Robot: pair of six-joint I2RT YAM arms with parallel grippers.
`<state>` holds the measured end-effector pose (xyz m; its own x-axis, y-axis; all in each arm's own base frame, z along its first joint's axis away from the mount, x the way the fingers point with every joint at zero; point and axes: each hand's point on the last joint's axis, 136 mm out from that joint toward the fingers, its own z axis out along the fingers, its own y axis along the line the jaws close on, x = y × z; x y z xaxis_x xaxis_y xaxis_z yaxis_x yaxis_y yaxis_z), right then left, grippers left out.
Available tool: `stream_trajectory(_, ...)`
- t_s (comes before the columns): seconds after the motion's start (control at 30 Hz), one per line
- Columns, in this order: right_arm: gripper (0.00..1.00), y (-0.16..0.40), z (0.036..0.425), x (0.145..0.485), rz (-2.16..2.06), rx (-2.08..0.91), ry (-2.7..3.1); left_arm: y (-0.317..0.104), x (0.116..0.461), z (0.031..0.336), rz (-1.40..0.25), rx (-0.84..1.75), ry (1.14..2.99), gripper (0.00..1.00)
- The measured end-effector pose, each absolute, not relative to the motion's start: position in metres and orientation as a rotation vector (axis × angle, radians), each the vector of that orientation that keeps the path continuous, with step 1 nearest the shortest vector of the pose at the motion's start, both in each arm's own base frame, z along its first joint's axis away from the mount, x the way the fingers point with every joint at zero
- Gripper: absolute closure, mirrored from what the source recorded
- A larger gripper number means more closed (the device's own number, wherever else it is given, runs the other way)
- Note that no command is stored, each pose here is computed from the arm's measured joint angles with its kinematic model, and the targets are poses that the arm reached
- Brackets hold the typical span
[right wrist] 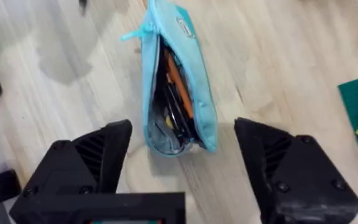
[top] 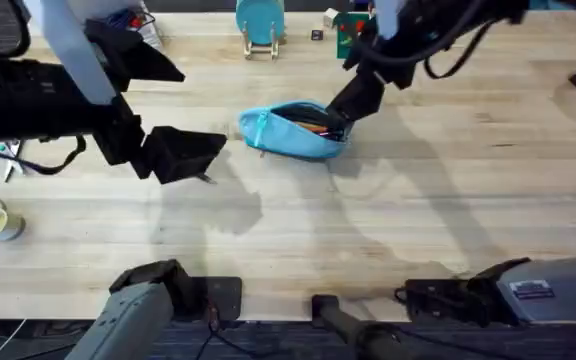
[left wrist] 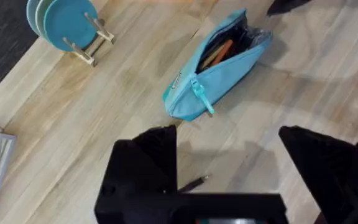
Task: Unzip the bag, pick up the pens from the table one at a time and place them inside, then zip the bag closed.
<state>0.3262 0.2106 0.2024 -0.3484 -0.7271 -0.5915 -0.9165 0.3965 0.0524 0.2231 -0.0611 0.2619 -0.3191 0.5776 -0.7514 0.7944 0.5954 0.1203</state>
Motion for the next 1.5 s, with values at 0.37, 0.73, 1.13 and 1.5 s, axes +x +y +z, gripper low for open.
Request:
stream_trajectory(0.37, 0.004, 0.194, 0.257, 0.284, 0.505, -1.352, 2.127, -0.061, 0.223, 0.262, -0.347, 1.086, 2.029, 0.007)
stream_trajectory(0.73, 0.004, 0.164, 0.271, 0.25, 0.43, -1.219, 2.265, -0.062, 0.22, 0.26, -0.36, 1.084, 2.041, 0.007)
stream_trajectory(1.13, 0.004, 0.143, 0.275, 0.216, 0.409, -1.138, 2.38, -0.063, 0.216, 0.258, -0.382, 1.08, 2.061, 0.007)
stream_trajectory(1.5, 0.004, 0.137, 0.23, 0.204, 0.437, -1.117, 2.533, -0.063, 0.216, 0.258, -0.38, 1.08, 2.063, 0.007)
